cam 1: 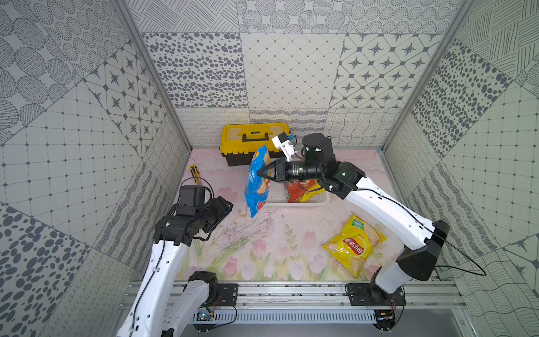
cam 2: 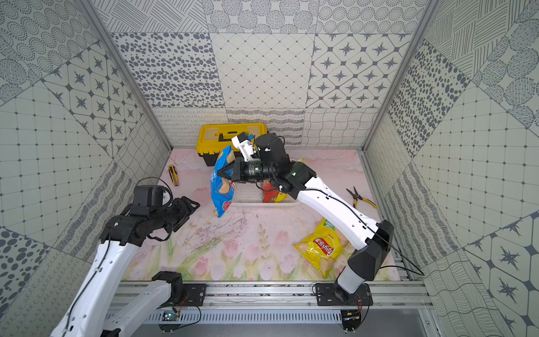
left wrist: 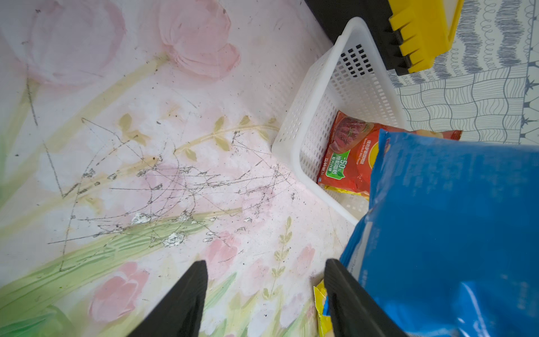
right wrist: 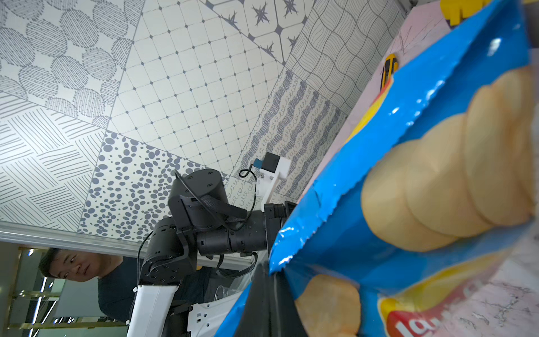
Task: Put the potato chips into the basket
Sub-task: Pick up the potato chip from the center of the board, then place the potato chip in the basket.
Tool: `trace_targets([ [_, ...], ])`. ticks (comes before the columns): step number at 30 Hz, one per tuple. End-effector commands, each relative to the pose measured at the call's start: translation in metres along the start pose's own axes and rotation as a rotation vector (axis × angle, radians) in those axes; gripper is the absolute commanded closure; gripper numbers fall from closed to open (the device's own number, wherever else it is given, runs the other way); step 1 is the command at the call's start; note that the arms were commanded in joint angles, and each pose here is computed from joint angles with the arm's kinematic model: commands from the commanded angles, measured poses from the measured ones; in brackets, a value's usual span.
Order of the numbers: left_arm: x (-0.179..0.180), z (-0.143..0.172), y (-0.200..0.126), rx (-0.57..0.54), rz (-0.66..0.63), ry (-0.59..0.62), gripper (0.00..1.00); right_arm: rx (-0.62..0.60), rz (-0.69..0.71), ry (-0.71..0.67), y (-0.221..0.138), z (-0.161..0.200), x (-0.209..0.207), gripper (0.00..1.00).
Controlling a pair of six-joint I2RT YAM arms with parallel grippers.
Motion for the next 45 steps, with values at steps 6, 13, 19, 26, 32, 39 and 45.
trace_targets([
  [6, -0.083, -0.039, 0.046, 0.027, 0.134, 0.091, 0.33, -0.015, 0.001, -0.045, 0.003, -0.052, -0.025, 1.0],
  [13, -0.106, -0.058, 0.095, 0.066, 0.123, 0.109, 0.33, -0.018, 0.087, 0.022, 0.005, -0.07, -0.086, 1.0],
  [19, -0.121, -0.057, 0.145, 0.138, 0.101, 0.139, 0.35, 0.002, 0.168, 0.063, 0.004, -0.061, -0.135, 1.0],
  [26, -0.132, -0.035, 0.203, 0.242, 0.065, 0.191, 0.36, 0.005, 0.244, 0.138, -0.013, -0.057, -0.189, 1.0],
  [32, -0.144, -0.017, 0.234, 0.297, 0.041, 0.227, 0.37, -0.006, 0.272, 0.144, -0.028, -0.053, -0.201, 1.0],
  [39, -0.148, -0.005, 0.252, 0.324, 0.024, 0.242, 0.37, -0.044, 0.293, 0.116, -0.041, -0.055, -0.195, 1.0],
  [45, -0.146, -0.005, 0.247, 0.311, 0.014, 0.251, 0.37, -0.044, 0.284, 0.126, -0.042, -0.056, -0.194, 0.99],
])
Point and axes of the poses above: each gripper's point midway between its finger pads, its own y axis out along the fingers, its own x axis along the line the jaws close on, z = x × y, the point moved 3 cm from there along -y, back along the fingers, and after that the axes turned 9 degrees about y, right-handed, at the moved point
